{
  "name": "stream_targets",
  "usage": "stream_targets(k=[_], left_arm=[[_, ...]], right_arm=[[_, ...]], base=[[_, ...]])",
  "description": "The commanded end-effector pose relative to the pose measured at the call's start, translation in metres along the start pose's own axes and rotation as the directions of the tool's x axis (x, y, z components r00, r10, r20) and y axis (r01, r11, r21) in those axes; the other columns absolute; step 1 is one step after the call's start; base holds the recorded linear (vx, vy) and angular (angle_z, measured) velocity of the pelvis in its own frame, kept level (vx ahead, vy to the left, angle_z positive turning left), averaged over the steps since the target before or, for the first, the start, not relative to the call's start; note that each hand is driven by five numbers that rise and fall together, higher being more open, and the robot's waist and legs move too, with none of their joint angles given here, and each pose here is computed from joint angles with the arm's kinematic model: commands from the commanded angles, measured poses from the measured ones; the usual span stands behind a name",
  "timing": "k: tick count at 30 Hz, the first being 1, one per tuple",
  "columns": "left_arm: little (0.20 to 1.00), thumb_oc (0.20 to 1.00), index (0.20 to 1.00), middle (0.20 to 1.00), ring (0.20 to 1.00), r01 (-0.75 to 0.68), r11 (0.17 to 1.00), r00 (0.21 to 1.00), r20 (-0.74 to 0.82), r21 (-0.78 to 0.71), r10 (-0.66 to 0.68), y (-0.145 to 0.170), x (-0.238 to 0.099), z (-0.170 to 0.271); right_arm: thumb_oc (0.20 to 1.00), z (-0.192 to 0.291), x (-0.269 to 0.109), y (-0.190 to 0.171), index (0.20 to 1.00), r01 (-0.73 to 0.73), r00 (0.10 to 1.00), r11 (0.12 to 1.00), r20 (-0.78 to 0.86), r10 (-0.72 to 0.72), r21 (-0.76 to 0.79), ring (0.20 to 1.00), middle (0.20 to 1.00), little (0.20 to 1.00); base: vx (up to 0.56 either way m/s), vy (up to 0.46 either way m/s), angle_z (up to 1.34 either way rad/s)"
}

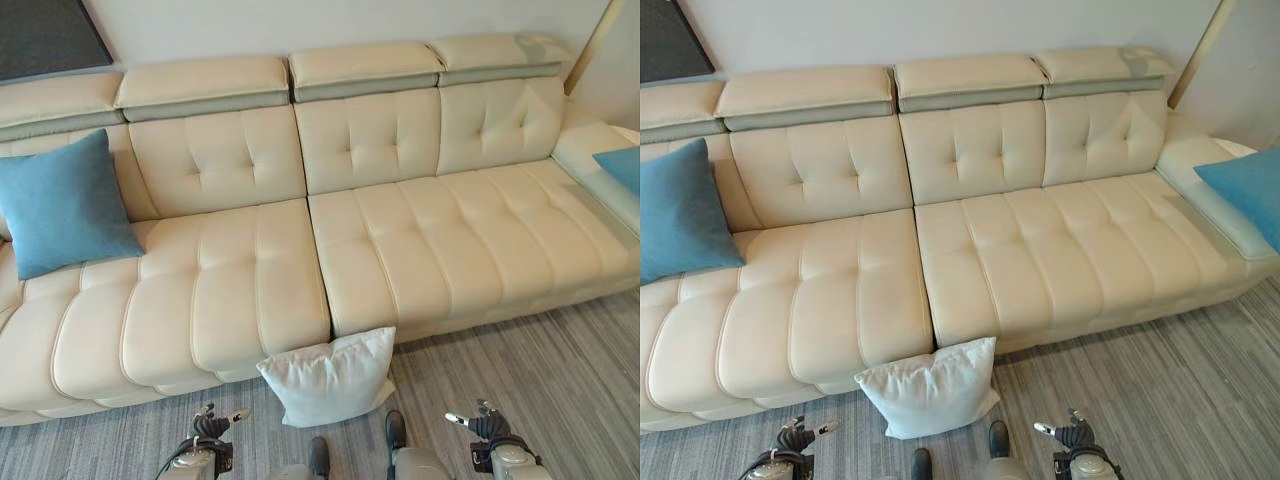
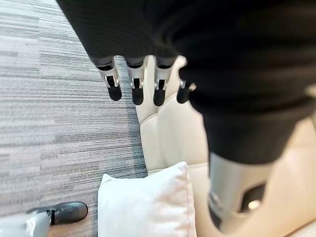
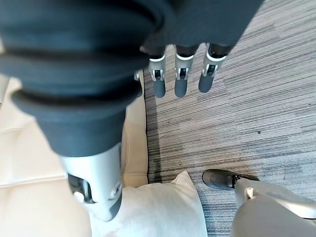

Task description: Pick up all the scattered cushions and arrange them neatly on the sofa.

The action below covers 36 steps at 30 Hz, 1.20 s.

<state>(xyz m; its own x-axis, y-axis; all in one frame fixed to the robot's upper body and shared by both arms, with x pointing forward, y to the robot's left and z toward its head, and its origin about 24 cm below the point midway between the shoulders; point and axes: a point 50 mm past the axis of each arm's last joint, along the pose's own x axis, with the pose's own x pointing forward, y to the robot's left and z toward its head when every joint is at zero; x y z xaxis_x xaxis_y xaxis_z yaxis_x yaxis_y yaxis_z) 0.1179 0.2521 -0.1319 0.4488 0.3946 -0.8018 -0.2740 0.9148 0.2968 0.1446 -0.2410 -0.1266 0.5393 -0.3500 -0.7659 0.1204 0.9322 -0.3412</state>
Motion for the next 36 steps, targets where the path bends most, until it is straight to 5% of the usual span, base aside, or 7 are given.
stream_targets(k=[1, 15, 23, 30, 32, 34, 36], left_arm=[[1.000, 1.000, 1.000, 1.000, 1.000, -0.050, 0.998, 0.998, 0.025, -0.048, 0.052, 0.002, 0.004, 0.012], [1.000, 1.000, 1.000, 1.000, 1.000, -0.233, 0.945, 0.904, 0.309, -0.229, 0.297, 0.017, 0.010, 0.195], [1.000, 1.000, 1.000, 1.000, 1.000, -0.210, 0.933, 0.710, 0.610, -0.292, 0.350, 0.034, -0.053, 0.333], [1.000, 1.000, 1.000, 1.000, 1.000, -0.017, 0.981, 0.376, 0.908, -0.193, 0.185, -0.018, -0.169, 0.437], [1.000, 1.000, 1.000, 1.000, 1.000, 0.029, 0.994, 0.319, 0.943, -0.107, 0.092, -0.042, -0.187, 0.442], [0.200, 0.200, 0.200, 0.200, 0.200, 0.144, 0.989, 0.284, 0.959, -0.029, -0.013, -0.071, -0.202, 0.442], [0.200, 0.200, 0.200, 0.200, 0.200, 0.336, 0.942, 0.306, 0.945, 0.006, -0.115, -0.109, -0.208, 0.431]], right_arm=[[1.000, 0.028, 0.006, -0.017, 1.000, 0.057, 0.994, 0.998, 0.093, -0.056, -0.010, 1.000, 1.000, 1.000], [1.000, 0.243, -0.003, -0.061, 1.000, 0.222, 0.838, 0.912, 0.410, -0.359, 0.344, 1.000, 1.000, 1.000], [1.000, 0.332, -0.050, -0.093, 1.000, 0.127, 0.722, 0.827, 0.521, -0.456, 0.548, 1.000, 1.000, 1.000], [1.000, 0.425, -0.143, -0.031, 1.000, -0.073, 0.419, 0.944, 0.869, -0.265, 0.323, 1.000, 1.000, 1.000], [0.200, 0.436, -0.159, -0.016, 0.200, -0.091, 0.369, 0.958, 0.903, -0.223, 0.273, 0.200, 0.200, 0.200], [0.200, 0.441, -0.169, -0.004, 0.200, -0.133, 0.347, 0.956, 0.916, -0.203, 0.262, 0.200, 0.200, 0.200], [0.200, 0.442, -0.173, 0.010, 0.200, -0.209, 0.359, 0.940, 0.915, -0.184, 0.271, 0.200, 0.200, 0.200]], base=[[0.11, -0.141, 0.22], [-0.11, -0.019, 0.33], [0.00, 0.028, 0.06], [0.08, 0.003, -0.01], [0.02, 0.026, -0.06], [0.00, 0.023, 0.00], [-0.02, 0.031, -0.05]])
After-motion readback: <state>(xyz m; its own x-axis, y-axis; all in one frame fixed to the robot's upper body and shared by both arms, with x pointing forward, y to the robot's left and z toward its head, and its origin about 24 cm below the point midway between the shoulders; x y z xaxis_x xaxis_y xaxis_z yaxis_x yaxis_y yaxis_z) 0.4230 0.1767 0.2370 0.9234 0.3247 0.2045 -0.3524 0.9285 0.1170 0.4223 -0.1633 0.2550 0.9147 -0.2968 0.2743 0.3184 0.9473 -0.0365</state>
